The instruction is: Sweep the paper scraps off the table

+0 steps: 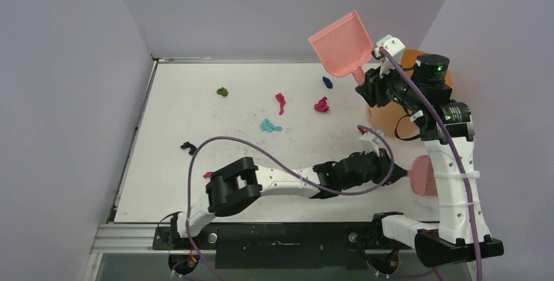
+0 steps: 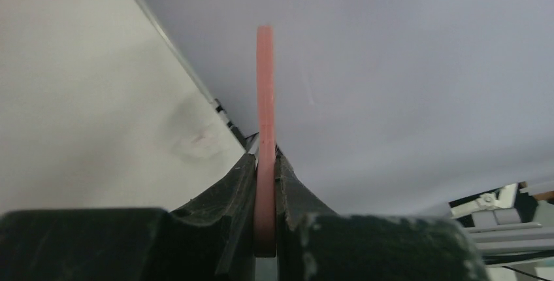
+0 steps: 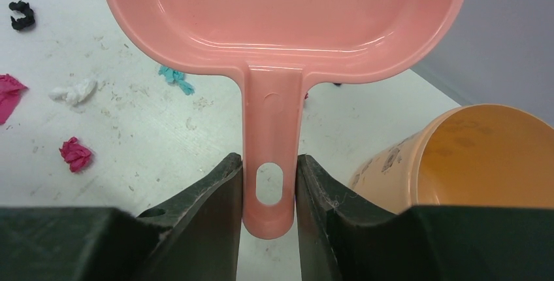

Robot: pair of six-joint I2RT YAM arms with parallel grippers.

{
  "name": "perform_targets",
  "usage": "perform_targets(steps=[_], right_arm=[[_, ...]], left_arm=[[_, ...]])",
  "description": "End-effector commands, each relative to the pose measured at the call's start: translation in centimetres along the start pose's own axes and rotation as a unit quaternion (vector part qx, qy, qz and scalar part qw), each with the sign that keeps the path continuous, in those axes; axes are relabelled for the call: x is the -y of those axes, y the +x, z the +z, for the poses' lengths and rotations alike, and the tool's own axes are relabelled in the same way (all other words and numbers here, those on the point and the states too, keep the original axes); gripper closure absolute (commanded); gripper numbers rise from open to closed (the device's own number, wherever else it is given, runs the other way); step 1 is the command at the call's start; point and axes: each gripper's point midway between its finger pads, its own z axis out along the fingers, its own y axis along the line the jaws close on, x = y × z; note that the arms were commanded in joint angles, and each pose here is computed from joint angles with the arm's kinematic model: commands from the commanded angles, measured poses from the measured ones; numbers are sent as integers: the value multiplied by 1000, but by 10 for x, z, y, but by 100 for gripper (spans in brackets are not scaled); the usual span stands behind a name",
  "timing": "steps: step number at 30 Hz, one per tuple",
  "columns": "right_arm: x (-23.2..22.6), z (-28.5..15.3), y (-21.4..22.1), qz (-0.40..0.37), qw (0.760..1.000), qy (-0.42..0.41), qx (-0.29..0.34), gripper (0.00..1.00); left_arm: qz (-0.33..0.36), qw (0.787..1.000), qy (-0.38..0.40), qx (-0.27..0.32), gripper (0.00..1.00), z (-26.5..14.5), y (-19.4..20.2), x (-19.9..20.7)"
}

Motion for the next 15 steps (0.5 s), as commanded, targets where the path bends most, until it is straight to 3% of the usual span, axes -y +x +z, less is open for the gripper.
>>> perform_targets(steps=[1, 8, 15], right_arm=[[-2, -6, -15, 1, 999, 2, 37, 95], [-8, -7, -9, 4, 999, -6, 39, 95], [-9, -5, -2, 5, 999, -5, 37, 95]], left_arm=[[-80, 990, 113, -30, 100, 39, 13, 59], [-189, 969, 109, -114, 100, 85, 61, 41], [-290, 941, 32, -170, 100, 90, 78, 5]])
